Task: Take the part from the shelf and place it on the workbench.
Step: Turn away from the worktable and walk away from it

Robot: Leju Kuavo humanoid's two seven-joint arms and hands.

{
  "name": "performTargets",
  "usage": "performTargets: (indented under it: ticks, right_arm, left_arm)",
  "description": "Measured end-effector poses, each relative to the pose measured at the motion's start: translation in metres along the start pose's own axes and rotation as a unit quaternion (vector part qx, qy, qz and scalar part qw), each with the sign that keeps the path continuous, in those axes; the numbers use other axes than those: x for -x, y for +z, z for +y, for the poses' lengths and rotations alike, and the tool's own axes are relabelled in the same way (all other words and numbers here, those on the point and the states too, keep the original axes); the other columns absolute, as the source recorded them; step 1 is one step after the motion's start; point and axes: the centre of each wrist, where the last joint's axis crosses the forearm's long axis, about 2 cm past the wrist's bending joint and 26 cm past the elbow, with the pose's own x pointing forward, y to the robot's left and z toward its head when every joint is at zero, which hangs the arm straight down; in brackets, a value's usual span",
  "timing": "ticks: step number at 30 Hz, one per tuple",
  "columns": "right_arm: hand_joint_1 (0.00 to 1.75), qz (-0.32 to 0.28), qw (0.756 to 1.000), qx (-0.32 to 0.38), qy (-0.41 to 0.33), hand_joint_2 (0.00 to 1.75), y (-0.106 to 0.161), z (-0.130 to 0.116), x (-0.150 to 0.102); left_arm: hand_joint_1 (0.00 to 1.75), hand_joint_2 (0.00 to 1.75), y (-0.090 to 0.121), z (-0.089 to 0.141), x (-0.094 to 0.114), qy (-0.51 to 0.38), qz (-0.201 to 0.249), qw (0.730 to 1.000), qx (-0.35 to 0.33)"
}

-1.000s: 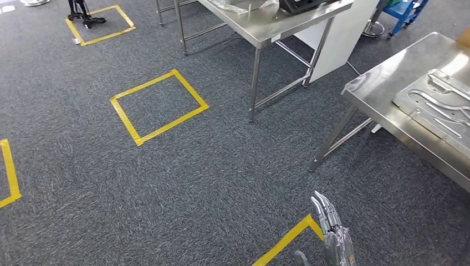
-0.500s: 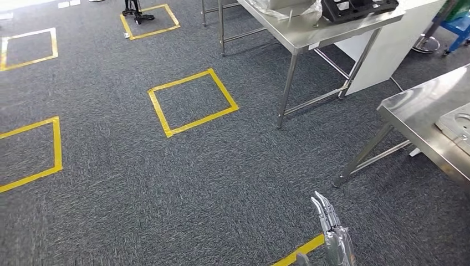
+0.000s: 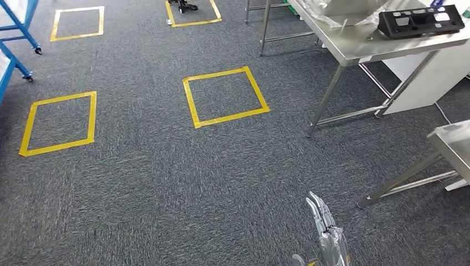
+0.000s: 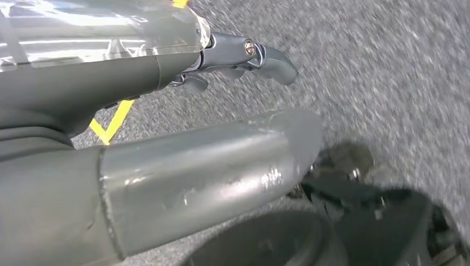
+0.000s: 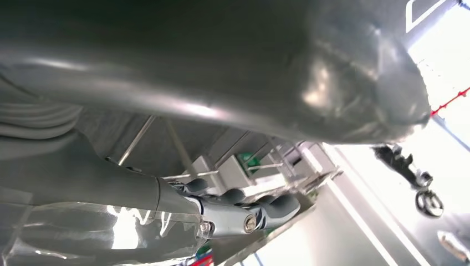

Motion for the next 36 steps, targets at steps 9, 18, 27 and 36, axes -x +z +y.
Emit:
performTargets:
  ticks: [9,18,27,36]
  right_arm:
    - [0.00,0.009,1.000,-0.005,-0.011,0.00,0.004,0.003,-0.002]
    - [0.00,0.018,1.000,-0.009,-0.014,0.00,0.010,0.005,-0.003]
    - [0.00,0.019,1.000,-0.009,-0.016,0.00,0.009,0.006,-0.004]
    - [0.00,0.019,1.000,-0.013,-0.017,0.00,0.010,0.007,-0.003]
  left_arm:
    - [0.00,0.00,0.000,-0.003,-0.001,0.032,-0.068,0.997,0.006]
    - [0.00,0.00,-0.003,-0.009,-0.012,0.044,-0.210,0.975,0.050]
    - [0.00,0.00,-0.003,-0.012,-0.014,0.048,-0.213,0.975,0.048]
    - [0.00,0.00,-0.001,-0.015,-0.009,0.058,-0.185,0.980,0.049]
